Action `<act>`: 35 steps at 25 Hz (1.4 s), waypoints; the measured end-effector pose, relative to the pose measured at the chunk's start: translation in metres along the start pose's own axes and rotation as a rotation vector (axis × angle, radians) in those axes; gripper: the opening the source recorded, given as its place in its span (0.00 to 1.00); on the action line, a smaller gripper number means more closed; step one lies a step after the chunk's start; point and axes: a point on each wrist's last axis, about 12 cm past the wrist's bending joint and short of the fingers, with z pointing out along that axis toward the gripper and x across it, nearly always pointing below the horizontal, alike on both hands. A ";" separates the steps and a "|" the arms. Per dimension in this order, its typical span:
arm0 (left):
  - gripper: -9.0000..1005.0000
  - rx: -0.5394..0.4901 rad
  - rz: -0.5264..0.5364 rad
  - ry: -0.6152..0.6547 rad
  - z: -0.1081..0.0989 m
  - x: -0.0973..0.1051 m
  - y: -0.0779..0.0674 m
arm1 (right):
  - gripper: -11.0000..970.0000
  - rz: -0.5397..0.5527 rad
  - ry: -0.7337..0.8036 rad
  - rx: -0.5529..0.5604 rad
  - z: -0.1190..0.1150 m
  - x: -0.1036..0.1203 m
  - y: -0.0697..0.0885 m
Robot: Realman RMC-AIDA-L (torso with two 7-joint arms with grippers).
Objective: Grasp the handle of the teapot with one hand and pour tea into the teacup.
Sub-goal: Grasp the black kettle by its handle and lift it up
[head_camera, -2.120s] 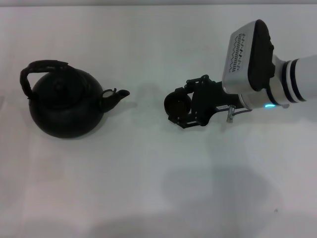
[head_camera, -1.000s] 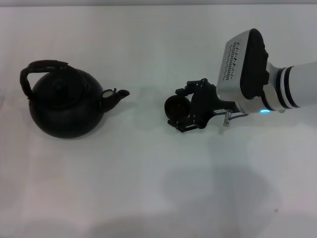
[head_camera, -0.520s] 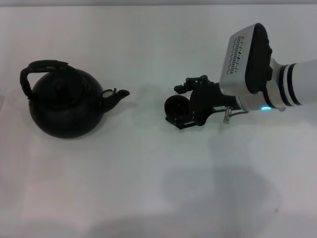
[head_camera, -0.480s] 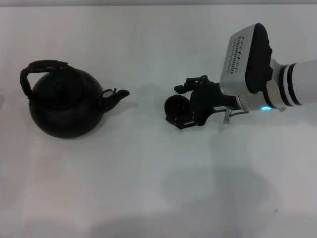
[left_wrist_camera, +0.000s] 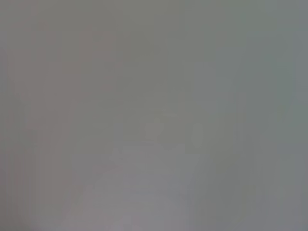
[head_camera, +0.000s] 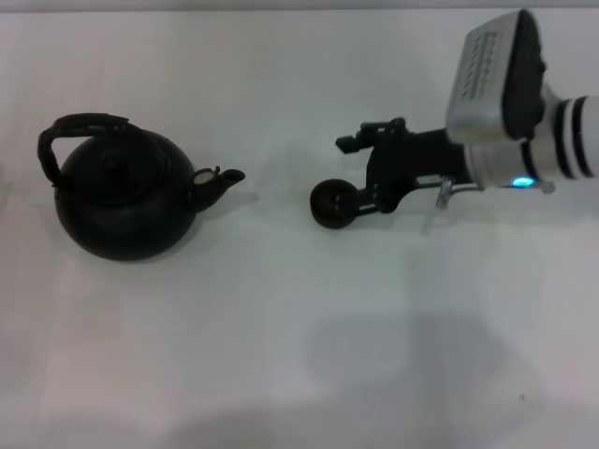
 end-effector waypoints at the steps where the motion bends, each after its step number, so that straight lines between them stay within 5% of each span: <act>1: 0.86 0.012 0.003 0.005 -0.001 0.001 -0.001 | 0.88 0.005 -0.013 0.001 -0.003 -0.001 -0.002; 15: 0.86 0.328 0.030 -0.020 -0.024 0.001 -0.035 | 0.88 0.098 -0.173 0.148 -0.072 0.008 -0.029; 35: 0.86 0.390 -0.018 0.087 -0.001 0.011 -0.053 | 0.88 0.134 -0.166 0.165 -0.078 0.025 -0.026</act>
